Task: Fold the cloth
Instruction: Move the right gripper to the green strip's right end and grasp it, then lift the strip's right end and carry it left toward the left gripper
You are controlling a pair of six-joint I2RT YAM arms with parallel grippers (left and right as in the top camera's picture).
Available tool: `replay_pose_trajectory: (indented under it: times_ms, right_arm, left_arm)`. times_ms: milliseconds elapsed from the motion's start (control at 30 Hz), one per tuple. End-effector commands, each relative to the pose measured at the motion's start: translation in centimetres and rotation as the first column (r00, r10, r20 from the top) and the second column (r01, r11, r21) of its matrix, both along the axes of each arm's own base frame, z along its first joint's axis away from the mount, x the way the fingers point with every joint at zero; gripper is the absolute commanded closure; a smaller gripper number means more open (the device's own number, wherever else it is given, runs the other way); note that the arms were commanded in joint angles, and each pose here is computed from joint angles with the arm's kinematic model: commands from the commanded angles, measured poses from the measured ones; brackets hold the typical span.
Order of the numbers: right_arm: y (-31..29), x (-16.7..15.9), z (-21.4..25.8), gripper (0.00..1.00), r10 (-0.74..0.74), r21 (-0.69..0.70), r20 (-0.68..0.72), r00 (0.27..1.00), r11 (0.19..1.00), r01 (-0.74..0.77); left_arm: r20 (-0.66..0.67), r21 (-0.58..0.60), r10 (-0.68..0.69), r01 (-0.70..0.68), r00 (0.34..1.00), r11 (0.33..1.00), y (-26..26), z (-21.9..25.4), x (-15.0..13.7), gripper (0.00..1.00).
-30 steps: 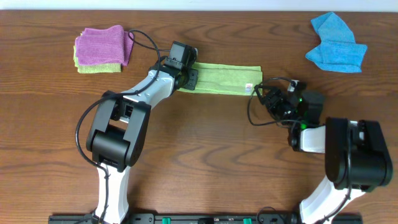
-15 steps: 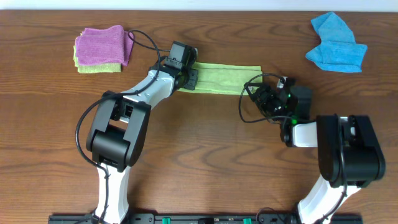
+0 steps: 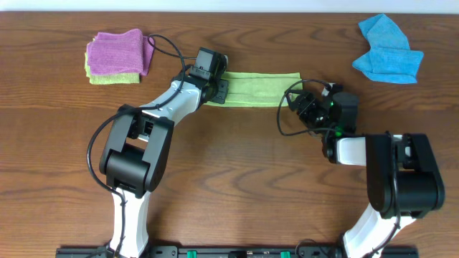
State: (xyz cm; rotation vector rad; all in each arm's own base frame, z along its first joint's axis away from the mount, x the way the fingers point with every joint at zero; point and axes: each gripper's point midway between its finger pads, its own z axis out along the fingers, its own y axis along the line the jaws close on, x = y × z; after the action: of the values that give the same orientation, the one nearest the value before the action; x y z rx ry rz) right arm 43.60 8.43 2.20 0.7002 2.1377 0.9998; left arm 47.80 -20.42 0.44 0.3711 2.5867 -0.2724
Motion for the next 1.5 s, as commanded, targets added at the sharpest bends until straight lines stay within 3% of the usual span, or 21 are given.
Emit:
replay_pose_trajectory:
  times_ms: [0,367,833,1133,1467]
  right_arm:
    - [-2.7,-1.0,-4.2,0.18,-0.108,-0.133,-0.1,0.989,0.987,0.094]
    - [-1.0,2.2,-2.5,0.15,-0.039,-0.092,-0.09,0.995,0.995,0.031]
    - [5.0,1.0,-2.5,0.15,0.179,0.092,-0.124,0.976,0.981,-0.168]
    - [4.9,0.9,-2.4,0.32,0.186,0.104,-0.122,0.975,0.979,-0.174]
    - [2.8,2.6,-0.7,0.34,0.21,0.076,-0.033,0.977,0.975,-0.207]
  left_arm:
    - [-0.037,0.011,0.005,-0.004,0.999,1.0,0.5,-1.2,-0.5,0.94]
    - [-0.036,0.011,0.005,-0.004,0.999,1.0,0.5,-1.2,-0.5,0.94]
    - [-0.036,0.011,0.005,-0.004,0.999,1.0,0.5,-1.2,-0.5,0.94]
    - [-0.036,0.011,0.005,-0.004,0.999,1.0,0.5,-1.2,-0.5,0.94]
    - [-0.037,0.011,0.005,-0.004,0.999,1.0,0.5,-1.2,-0.5,0.94]
